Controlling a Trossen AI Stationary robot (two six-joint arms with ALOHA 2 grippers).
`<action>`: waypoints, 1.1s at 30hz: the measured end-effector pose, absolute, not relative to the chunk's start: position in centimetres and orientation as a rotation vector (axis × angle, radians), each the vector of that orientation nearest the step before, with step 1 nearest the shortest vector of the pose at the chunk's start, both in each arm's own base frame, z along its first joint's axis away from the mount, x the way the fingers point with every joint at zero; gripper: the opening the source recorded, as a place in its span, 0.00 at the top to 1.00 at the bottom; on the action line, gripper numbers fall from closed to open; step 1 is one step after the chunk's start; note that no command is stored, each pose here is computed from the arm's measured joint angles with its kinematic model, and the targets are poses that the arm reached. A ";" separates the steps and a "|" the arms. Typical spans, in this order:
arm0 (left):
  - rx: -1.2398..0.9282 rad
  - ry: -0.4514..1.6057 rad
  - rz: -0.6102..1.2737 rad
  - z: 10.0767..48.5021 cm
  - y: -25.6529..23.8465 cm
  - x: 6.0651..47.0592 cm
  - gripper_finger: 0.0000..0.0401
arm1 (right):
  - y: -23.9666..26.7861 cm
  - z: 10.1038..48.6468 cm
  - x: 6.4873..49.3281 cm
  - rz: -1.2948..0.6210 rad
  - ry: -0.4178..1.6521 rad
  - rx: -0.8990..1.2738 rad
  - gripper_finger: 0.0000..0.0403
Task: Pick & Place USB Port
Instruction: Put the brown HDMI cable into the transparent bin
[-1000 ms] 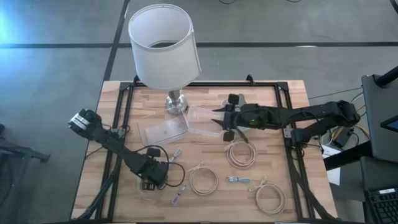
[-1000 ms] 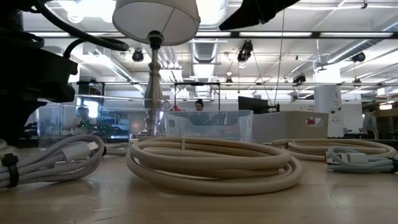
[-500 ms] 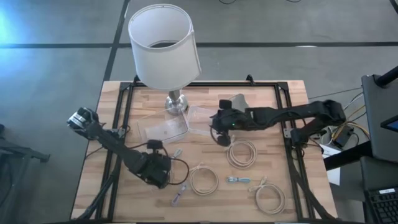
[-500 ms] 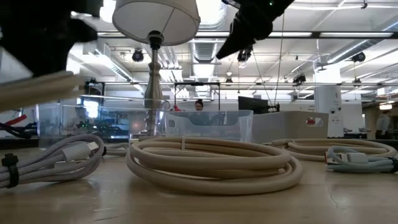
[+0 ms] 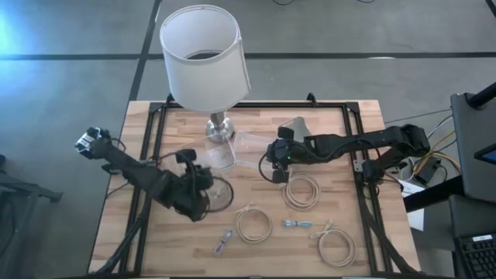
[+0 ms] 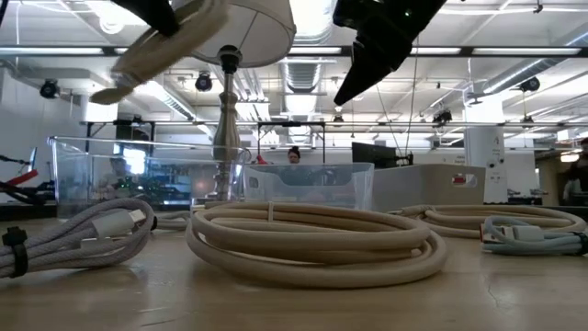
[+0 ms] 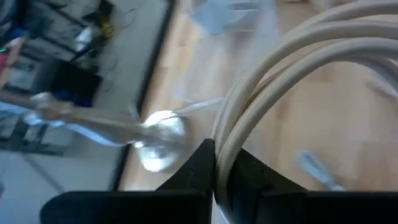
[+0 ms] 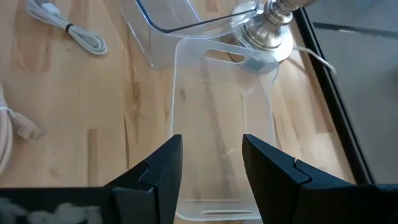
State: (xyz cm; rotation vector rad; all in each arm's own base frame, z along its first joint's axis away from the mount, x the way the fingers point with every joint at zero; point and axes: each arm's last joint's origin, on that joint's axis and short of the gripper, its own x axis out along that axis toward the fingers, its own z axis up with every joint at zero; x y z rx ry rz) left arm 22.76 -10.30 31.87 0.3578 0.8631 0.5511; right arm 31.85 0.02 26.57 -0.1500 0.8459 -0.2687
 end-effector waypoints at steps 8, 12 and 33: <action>0.413 0.806 0.827 31.5 -5.7 22.9 0.92 | 0.0 26.5 31.8 -0.289 0.840 -0.101 0.59; 0.412 0.804 0.951 31.2 -3.5 23.0 0.92 | 0.0 26.5 31.8 -0.289 0.840 -0.098 0.59; 0.052 0.832 1.220 21.1 1.4 21.4 0.92 | 0.3 26.3 31.8 -0.315 0.829 -0.024 0.59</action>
